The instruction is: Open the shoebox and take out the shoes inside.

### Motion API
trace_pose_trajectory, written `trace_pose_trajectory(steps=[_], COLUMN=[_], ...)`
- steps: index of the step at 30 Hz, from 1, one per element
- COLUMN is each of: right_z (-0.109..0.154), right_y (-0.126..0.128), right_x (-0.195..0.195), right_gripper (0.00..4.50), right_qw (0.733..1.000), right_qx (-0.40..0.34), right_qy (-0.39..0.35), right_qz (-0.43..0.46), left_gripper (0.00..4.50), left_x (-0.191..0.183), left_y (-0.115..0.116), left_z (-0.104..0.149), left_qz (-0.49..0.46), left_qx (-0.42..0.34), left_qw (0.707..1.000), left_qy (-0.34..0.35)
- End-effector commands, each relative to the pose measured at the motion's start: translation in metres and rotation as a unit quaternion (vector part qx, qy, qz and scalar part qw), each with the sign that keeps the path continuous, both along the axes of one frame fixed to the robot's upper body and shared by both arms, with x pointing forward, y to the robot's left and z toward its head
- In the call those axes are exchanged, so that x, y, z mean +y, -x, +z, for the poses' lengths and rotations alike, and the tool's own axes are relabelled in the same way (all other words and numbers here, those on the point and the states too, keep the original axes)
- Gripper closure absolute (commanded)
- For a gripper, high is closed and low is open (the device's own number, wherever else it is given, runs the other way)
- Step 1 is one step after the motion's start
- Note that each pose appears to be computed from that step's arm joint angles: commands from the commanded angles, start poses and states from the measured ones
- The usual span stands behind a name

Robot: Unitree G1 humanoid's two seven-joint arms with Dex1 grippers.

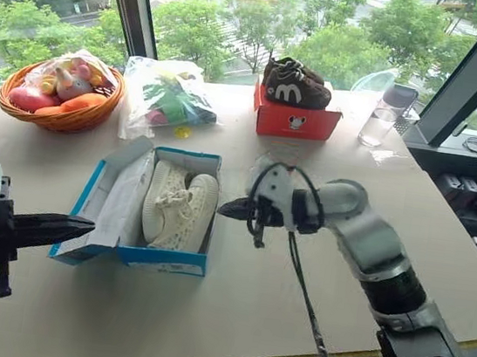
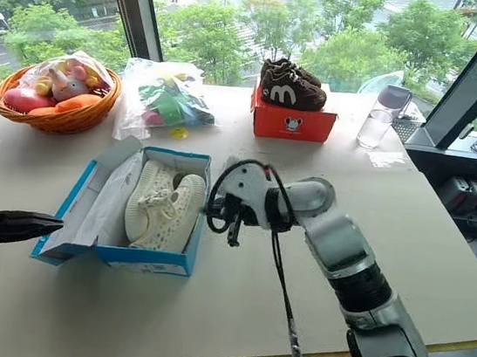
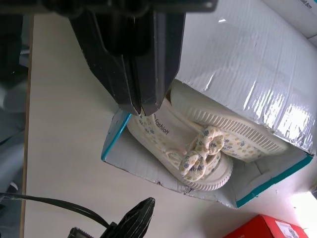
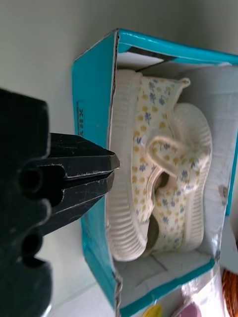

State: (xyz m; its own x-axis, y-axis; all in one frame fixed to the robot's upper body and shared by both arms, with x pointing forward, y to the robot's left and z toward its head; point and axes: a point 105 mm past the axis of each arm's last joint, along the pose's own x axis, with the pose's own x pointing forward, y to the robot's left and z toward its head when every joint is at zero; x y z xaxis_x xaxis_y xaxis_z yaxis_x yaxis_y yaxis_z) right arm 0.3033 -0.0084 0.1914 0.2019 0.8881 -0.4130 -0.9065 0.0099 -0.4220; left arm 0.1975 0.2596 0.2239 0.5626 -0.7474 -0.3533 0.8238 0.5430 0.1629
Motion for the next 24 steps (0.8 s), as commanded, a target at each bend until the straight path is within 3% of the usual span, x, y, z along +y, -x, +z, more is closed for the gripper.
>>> trace_pose_trajectory(steps=[1, 6, 9, 19, 24], right_z=[0.017, 0.02, 0.023, 0.032, 0.03], right_y=[0.004, -0.006, -0.005, -0.013, -0.017], right_x=[0.018, 0.027, 0.029, 0.052, 0.064], right_gripper=[4.46, 4.46, 3.76, 0.42, 0.42], right_qw=[0.998, 0.997, 0.997, 0.997, 0.998], right_qx=[-0.049, -0.065, -0.065, -0.066, -0.046], right_qy=[-0.002, 0.016, 0.022, 0.018, 0.009], right_qz=[0.034, 0.033, 0.041, 0.036, 0.036], left_gripper=[4.46, 4.46, 4.5, 4.5, 4.5], left_x=[0.024, 0.038, 0.037, 0.034, 0.028], left_y=[-0.012, -0.021, -0.022, -0.025, -0.024], left_z=[0.0, -0.001, 0.001, 0.003, 0.008], left_qz=[0.017, 0.026, 0.024, 0.027, 0.02], left_qx=[-0.004, -0.014, -0.022, -0.049, -0.066], left_qw=[1.0, 1.0, 0.999, 0.998, 0.996], left_qy=[-0.012, 0.001, 0.013, 0.027, 0.052])
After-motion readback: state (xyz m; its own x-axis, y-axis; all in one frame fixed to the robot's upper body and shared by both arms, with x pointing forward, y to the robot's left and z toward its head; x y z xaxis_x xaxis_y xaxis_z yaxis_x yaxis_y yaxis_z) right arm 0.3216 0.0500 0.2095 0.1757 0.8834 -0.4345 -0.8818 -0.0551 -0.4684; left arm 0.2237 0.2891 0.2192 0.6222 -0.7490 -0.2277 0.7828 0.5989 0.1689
